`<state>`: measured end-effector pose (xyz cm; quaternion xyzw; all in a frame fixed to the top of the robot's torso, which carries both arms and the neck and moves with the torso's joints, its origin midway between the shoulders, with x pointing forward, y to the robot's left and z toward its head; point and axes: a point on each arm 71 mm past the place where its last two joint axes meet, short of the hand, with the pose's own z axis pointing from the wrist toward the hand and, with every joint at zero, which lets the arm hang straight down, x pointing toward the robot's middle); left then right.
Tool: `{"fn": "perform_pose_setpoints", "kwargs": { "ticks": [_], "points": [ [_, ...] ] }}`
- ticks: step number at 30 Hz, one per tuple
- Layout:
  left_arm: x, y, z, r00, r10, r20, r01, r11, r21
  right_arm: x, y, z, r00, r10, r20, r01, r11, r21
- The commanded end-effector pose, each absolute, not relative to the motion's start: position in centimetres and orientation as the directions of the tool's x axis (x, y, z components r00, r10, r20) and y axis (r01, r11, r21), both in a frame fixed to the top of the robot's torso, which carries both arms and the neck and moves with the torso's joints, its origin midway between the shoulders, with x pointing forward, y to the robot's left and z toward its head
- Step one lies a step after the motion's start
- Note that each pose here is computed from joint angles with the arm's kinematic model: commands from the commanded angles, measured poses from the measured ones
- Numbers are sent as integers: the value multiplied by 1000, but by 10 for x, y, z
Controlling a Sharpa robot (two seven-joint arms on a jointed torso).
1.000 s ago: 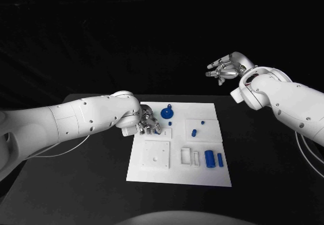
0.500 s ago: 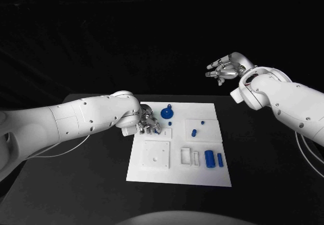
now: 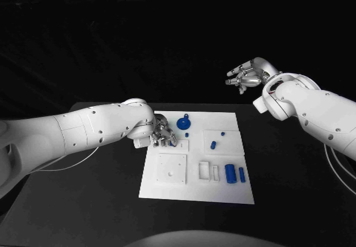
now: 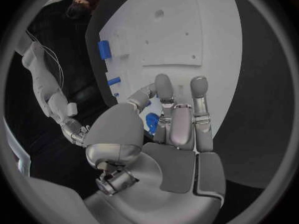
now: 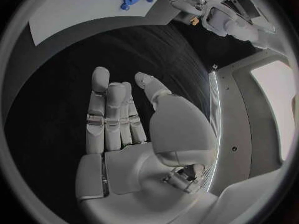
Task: Assemble the parts on the task board
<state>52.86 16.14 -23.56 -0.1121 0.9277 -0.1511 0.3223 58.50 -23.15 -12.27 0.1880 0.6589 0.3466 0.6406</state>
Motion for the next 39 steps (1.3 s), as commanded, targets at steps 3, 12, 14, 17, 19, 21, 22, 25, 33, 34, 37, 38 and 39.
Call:
{"fn": "perform_pose_setpoints", "kwargs": {
  "ticks": [3,12,14,17,19,21,22,25,33,34,37,38,39],
  "points": [
    [527,161,-238,-785,-279,-554,-97,937,-334,585,-230,-124,-126,679,-723,-202,696,689],
    [527,160,-238,-786,-276,-553,-94,937,-335,585,-229,-127,-131,679,-722,-200,696,690],
    [527,159,-238,-786,-276,-553,-93,937,-335,585,-228,-127,-132,679,-722,-200,695,690],
    [527,158,-238,-787,-274,-552,-92,938,-335,585,-228,-128,-134,679,-722,-200,695,690],
    [528,157,-238,-787,-274,-553,-92,938,-334,585,-228,-128,-134,679,-722,-199,695,691],
    [528,157,-238,-787,-274,-553,-93,939,-332,585,-228,-128,-134,679,-722,-199,695,691],
    [529,157,-238,-787,-273,-553,-93,939,-330,585,-228,-128,-135,678,-722,-198,696,690],
    [530,156,-238,-791,-268,-550,-94,941,-324,585,-228,-128,-135,678,-722,-198,696,690],
    [530,154,-240,-800,-267,-538,-97,942,-322,585,-228,-128,-136,678,-722,-198,696,690],
    [530,154,-240,-800,-266,-537,-98,942,-322,585,-228,-128,-136,678,-722,-198,696,690],
    [530,153,-240,-802,-266,-535,-98,942,-321,585,-228,-128,-137,678,-722,-198,696,690],
    [530,153,-240,-802,-266,-535,-98,942,-320,585,-228,-128,-137,678,-722,-198,696,690],
    [530,153,-240,-802,-266,-535,-98,942,-320,585,-228,-128,-137,678,-722,-198,696,690]
  ]
}}
